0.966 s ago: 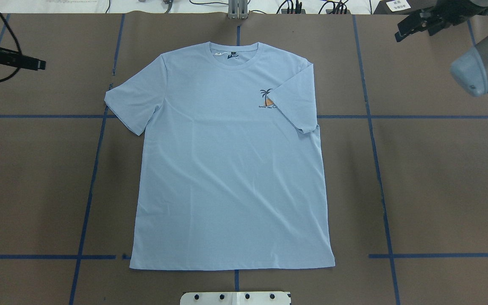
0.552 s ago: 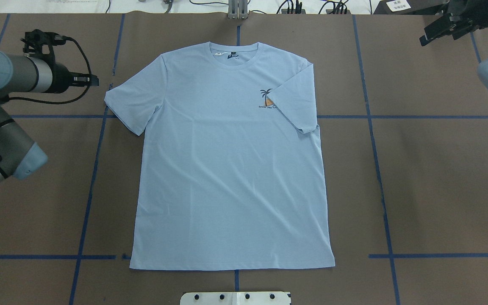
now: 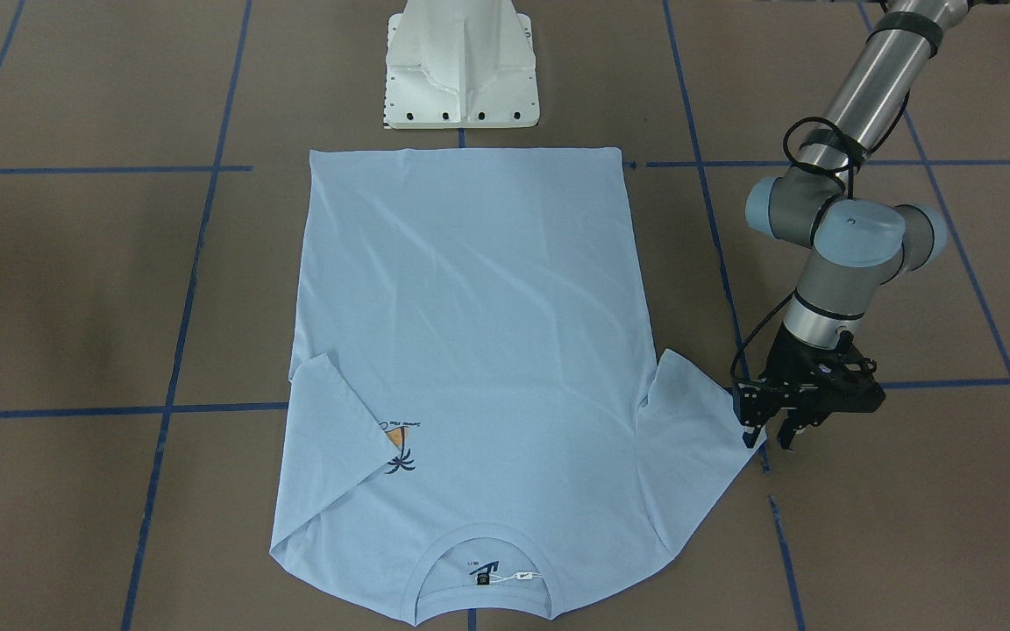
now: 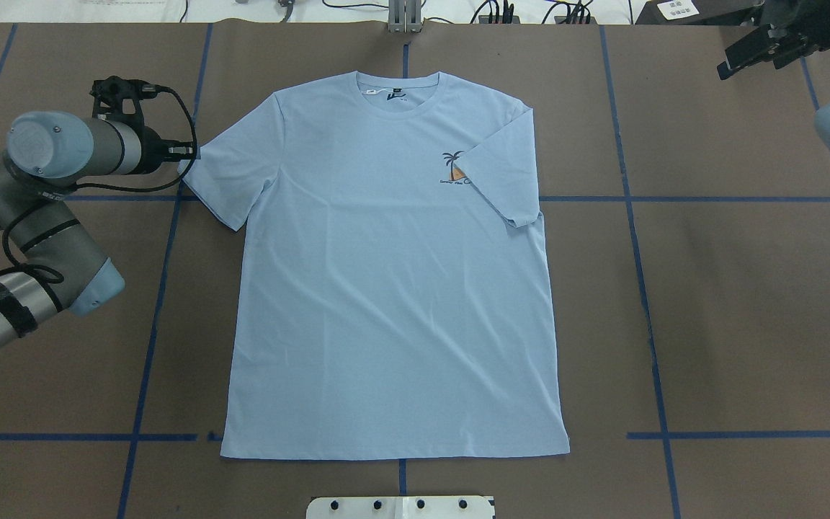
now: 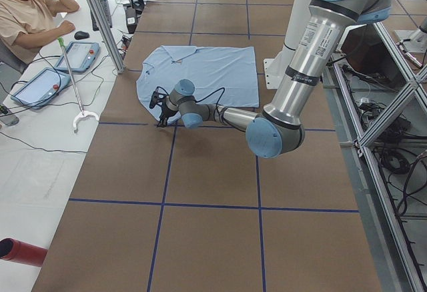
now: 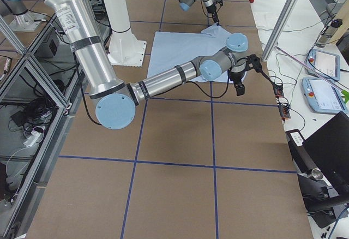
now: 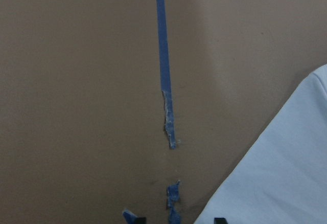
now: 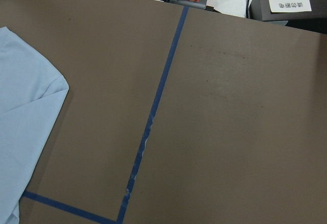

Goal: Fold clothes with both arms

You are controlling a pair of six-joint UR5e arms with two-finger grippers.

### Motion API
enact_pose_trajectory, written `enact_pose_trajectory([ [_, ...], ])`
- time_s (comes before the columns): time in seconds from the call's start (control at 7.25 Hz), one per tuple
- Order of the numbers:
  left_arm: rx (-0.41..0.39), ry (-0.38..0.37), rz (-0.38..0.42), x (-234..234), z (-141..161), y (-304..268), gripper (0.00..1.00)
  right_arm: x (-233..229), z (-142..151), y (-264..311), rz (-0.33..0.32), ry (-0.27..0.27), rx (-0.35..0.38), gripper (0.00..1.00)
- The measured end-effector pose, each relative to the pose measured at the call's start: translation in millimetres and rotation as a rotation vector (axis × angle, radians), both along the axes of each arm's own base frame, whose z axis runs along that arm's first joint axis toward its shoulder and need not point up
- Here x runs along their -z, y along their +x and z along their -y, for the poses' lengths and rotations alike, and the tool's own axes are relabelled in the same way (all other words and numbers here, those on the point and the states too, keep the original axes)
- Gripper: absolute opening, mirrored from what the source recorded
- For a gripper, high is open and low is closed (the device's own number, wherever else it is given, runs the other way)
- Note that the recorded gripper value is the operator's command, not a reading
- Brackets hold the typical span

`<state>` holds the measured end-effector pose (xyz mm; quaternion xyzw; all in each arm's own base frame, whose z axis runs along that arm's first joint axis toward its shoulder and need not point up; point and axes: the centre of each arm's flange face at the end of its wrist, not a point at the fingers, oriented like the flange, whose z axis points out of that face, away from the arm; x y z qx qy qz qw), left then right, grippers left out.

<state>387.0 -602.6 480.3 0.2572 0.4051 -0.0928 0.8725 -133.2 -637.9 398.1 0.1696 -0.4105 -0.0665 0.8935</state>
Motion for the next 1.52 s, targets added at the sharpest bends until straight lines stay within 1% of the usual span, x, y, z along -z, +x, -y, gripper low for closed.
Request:
enact_pose_trajectory([
  [0.14,-0.003,0.001,0.003,-1,-1,1,0.0,-1,0,0,-0.001,-0.001,0.0,1.0],
  [0.55,-0.01,0.005,0.01,-2,-2,3,0.0,-1,1,-1,-0.001,-0.002,0.0,1.0],
  [0.83,-0.012,0.013,0.003,13,-1,7,0.0,0,1,-1,0.0,-0.001,0.0,1.0],
  [0.97,-0.017,0.007,0.003,36,3,17,0.0,0,1,-1,0.001,-0.002,0.0,1.0],
  [1.1,-0.026,-0.018,0.012,68,7,37,0.0,0,0,-1,0.002,-0.004,-0.002,1.0],
  [1.38,-0.033,-0.092,0.021,142,9,88,0.0,0,0,0,0.003,-0.008,-0.006,1.0],
  [1.52,-0.03,-0.123,0.018,171,5,109,0.0,0,0,0,0.002,-0.008,-0.007,1.0],
])
